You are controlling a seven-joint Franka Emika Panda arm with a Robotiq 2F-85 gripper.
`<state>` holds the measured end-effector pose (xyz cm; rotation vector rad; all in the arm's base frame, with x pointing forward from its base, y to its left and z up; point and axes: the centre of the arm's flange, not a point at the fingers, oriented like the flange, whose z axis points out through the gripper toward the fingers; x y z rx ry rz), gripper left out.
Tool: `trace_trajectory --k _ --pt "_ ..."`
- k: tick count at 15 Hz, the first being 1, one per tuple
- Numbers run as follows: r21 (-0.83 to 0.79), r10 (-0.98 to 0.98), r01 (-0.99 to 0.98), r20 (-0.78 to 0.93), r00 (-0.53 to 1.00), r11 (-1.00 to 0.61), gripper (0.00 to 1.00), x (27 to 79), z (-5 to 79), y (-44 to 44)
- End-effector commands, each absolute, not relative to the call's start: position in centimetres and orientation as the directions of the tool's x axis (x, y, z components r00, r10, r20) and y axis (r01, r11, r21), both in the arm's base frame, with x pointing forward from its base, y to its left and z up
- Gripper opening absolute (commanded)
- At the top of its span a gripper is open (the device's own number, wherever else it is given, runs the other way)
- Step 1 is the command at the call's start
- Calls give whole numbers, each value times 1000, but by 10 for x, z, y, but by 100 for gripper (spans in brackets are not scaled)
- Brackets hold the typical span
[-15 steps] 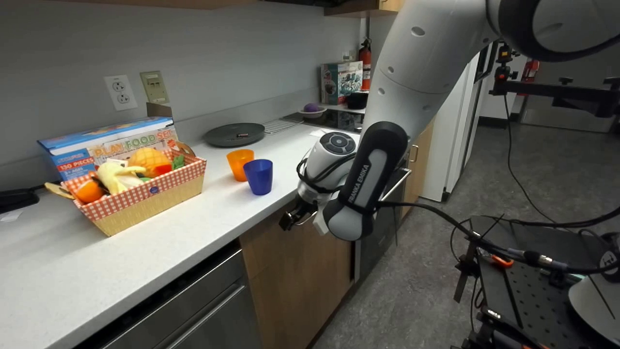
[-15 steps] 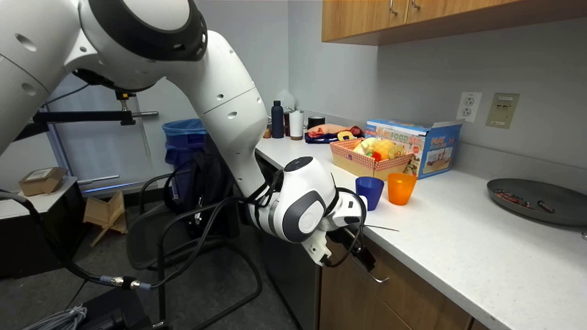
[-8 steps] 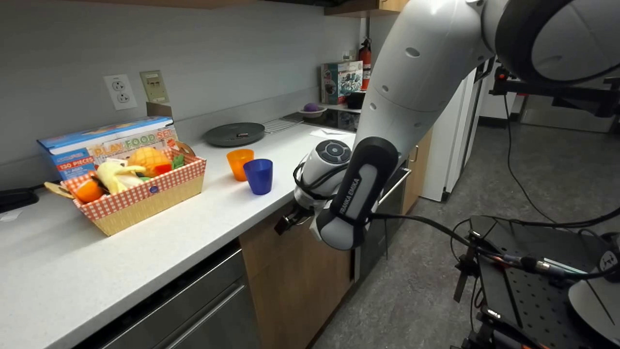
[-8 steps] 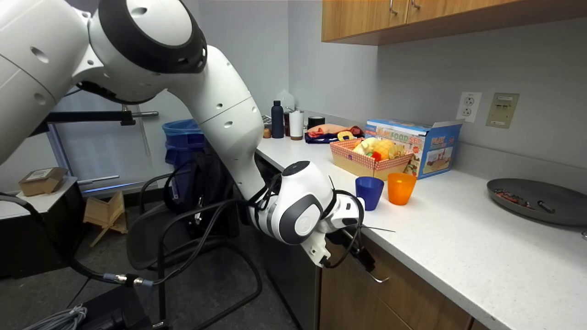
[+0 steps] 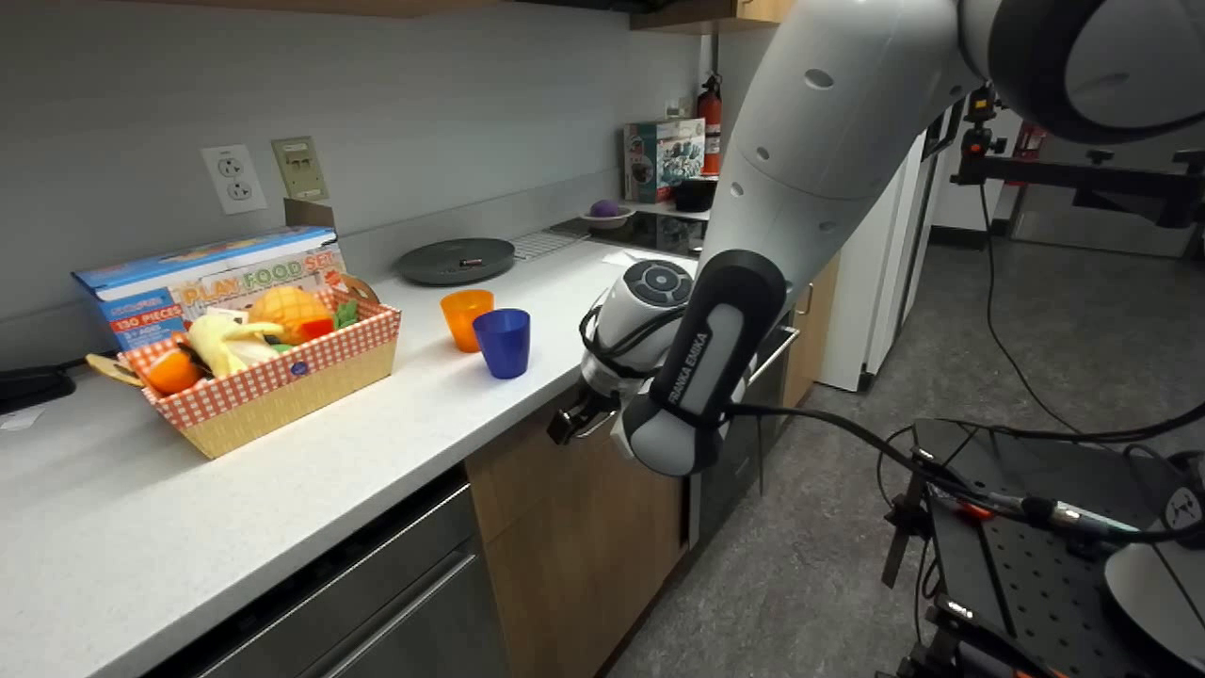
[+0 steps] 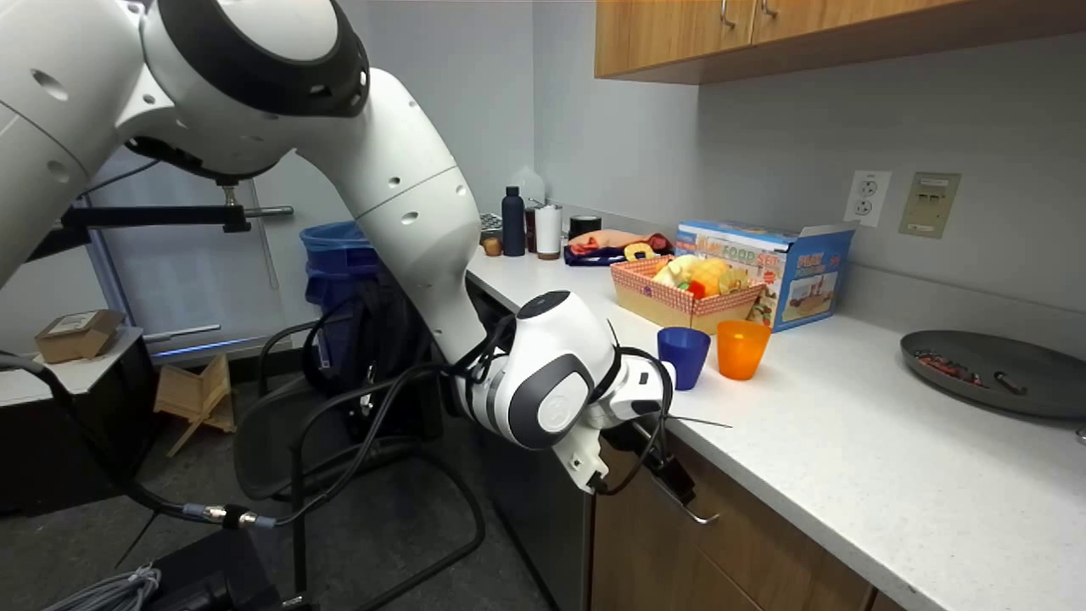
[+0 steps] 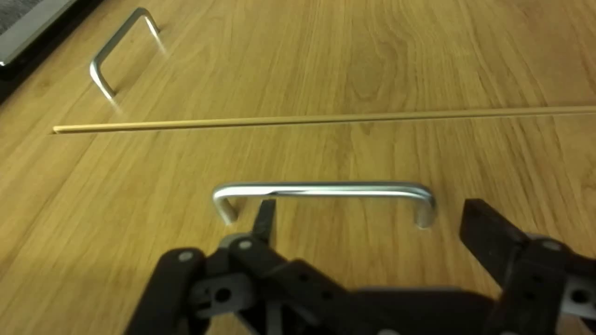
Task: Close the drawer
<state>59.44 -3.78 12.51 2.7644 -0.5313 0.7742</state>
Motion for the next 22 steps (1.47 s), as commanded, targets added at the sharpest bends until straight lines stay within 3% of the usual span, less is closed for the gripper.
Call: trace_trajectory --k 1,17,18,22 --pt "119 -283 -397 523 804 -910 100 562 163 -40" --pt "110 -269 -401 581 768 -909 100 459 283 -18" --pt "125 -259 -397 577 774 -909 100 483 255 -32" --pt "128 -252 -392 578 776 -911 100 475 258 -26"
